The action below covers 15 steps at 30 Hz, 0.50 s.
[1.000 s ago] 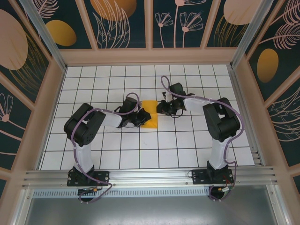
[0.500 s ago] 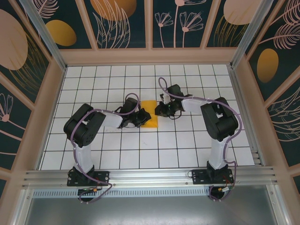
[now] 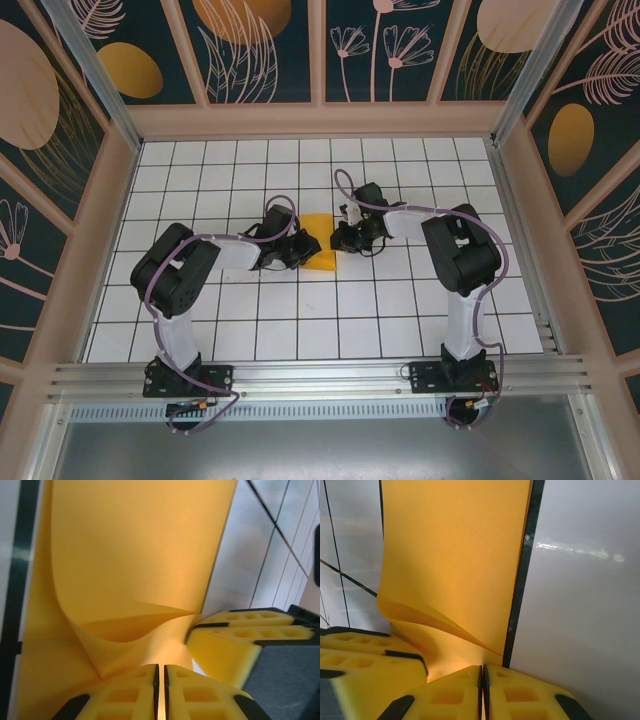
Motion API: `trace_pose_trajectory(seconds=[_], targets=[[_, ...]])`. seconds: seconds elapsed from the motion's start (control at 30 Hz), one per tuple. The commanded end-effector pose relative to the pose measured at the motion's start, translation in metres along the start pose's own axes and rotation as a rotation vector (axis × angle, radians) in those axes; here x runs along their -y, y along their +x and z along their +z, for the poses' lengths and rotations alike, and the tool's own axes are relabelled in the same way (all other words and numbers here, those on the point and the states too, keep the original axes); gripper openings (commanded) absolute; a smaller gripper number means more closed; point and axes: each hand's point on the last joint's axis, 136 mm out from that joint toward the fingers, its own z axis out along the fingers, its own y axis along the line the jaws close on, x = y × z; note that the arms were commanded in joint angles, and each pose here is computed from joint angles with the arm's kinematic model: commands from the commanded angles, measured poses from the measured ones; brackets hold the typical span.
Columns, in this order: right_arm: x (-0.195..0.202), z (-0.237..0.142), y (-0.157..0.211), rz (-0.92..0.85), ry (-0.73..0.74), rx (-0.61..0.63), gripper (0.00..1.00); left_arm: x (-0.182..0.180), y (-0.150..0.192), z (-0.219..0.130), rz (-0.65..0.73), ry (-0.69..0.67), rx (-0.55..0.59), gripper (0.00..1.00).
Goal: Fold a paper plane with a square sheet of paper (pick it up from the middle)
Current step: Fold the triangle a second time at the center of the table.
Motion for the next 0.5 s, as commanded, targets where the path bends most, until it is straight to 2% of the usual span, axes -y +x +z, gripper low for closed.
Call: trace_pose_trajectory(seconds=[0.0,0.17,0.2,0.47], targets=[[0.016,0.007,0.007,-0.003,0.071,-0.033,0.13,0.013,-0.014,-0.009,0.05,-0.017,0.049,0.15],[0.019,0.008,0.008,-0.005,0.079,-0.038,0.13,0.0,-0.015,0.0,0.045,-0.063,0.047,0.13],[0.019,0.008,0.008,-0.005,0.079,-0.038,0.13,0.009,-0.021,0.0,0.054,-0.054,0.059,0.13],[0.019,0.009,0.008,-0.008,0.079,-0.04,0.13,-0.025,-0.019,0.007,0.018,-0.177,0.056,0.12]])
